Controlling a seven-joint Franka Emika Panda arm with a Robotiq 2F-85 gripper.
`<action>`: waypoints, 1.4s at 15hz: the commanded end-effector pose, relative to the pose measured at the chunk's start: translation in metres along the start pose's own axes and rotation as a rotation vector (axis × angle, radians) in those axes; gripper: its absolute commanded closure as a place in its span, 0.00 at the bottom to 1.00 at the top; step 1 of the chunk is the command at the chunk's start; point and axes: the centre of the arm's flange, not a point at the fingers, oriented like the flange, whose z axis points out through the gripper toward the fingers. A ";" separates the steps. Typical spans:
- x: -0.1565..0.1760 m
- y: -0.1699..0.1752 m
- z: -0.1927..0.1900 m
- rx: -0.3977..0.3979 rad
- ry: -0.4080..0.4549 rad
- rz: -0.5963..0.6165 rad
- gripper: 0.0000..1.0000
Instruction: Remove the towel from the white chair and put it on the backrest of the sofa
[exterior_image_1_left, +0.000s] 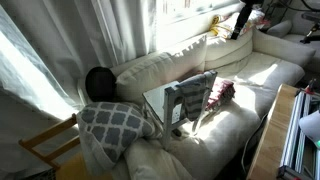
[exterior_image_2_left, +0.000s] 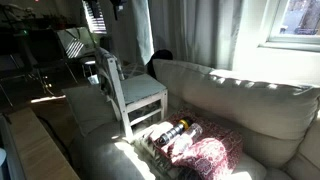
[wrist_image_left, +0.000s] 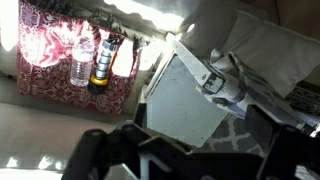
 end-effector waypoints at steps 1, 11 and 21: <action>0.000 0.000 0.000 0.000 0.000 0.000 0.00; 0.026 -0.077 0.040 0.050 -0.038 -0.390 0.00; 0.065 -0.140 0.114 0.106 -0.071 -0.774 0.00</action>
